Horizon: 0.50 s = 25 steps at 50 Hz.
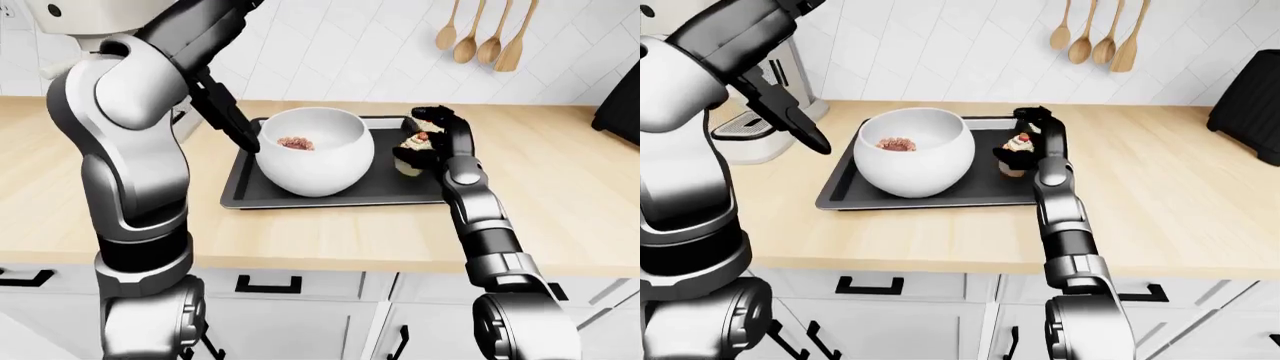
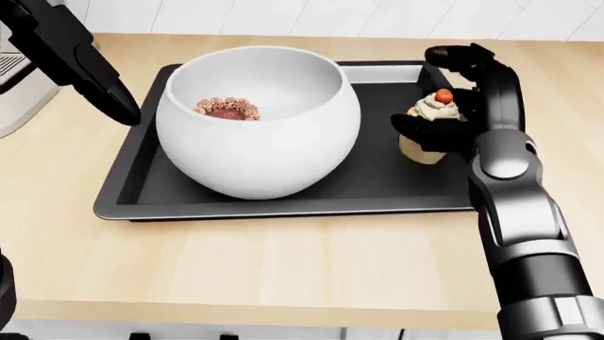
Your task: Pick up the bowl with cake and place it on the tray. Pick up the cupcake and place it on the tray.
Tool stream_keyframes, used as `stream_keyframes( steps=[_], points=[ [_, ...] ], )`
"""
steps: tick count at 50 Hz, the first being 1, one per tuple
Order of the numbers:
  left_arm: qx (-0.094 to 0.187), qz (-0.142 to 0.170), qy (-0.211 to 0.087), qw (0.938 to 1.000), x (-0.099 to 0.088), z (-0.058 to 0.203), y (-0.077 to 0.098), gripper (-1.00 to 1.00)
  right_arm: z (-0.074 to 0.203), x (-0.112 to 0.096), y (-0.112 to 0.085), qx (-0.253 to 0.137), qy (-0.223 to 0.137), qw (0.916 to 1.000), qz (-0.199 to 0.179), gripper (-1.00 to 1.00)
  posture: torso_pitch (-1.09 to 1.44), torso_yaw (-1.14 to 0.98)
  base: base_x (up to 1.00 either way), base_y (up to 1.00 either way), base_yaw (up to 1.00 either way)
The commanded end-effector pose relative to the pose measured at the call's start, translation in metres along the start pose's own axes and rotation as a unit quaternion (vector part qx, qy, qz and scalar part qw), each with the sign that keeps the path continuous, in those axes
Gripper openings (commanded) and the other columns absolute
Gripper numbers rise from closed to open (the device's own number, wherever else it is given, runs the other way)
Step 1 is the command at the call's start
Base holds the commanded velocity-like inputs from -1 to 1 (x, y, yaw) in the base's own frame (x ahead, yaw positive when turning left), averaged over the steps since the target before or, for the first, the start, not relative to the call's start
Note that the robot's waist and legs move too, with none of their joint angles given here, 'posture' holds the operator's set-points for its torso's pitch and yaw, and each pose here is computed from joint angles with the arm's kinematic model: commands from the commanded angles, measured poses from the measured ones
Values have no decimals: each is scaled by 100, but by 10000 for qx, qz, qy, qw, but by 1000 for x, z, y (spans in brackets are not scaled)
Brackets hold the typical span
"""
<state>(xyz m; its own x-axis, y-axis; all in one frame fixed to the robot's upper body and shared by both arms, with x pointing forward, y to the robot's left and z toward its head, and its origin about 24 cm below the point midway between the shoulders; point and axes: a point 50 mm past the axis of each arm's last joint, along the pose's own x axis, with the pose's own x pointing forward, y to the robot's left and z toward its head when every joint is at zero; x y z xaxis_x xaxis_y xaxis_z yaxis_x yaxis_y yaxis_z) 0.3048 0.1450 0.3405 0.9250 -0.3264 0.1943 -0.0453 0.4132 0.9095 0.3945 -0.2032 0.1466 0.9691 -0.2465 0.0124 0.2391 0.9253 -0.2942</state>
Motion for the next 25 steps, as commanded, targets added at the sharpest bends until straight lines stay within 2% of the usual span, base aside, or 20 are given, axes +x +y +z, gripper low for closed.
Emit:
stream_keyframes(
  steps=[1,5,10,14,19,25],
  points=[
    [105,307,-129,9994,-3,7,12,100,30,2,-6,84,-572,9983,-119,37,-23,0,0,0,0],
    [107,341,-120,9993,-4,7,16,100,27,3,-6,92,-557,9983,-108,62,-23,0,0,0,0],
    [106,337,-125,9993,-4,7,16,100,33,3,-10,88,-597,9981,-123,58,-23,0,0,0,0],
    [107,325,-127,9993,-3,7,14,100,53,-3,-26,129,-788,9965,-227,57,-23,0,0,0,0],
    [101,329,-142,9993,-4,8,14,100,77,-17,-46,177,-1055,9937,-328,55,-23,0,0,0,0],
    [29,352,-176,9992,-4,10,13,100,93,-39,-62,290,-1312,9903,-348,61,-23,0,0,0,0]
  ],
)
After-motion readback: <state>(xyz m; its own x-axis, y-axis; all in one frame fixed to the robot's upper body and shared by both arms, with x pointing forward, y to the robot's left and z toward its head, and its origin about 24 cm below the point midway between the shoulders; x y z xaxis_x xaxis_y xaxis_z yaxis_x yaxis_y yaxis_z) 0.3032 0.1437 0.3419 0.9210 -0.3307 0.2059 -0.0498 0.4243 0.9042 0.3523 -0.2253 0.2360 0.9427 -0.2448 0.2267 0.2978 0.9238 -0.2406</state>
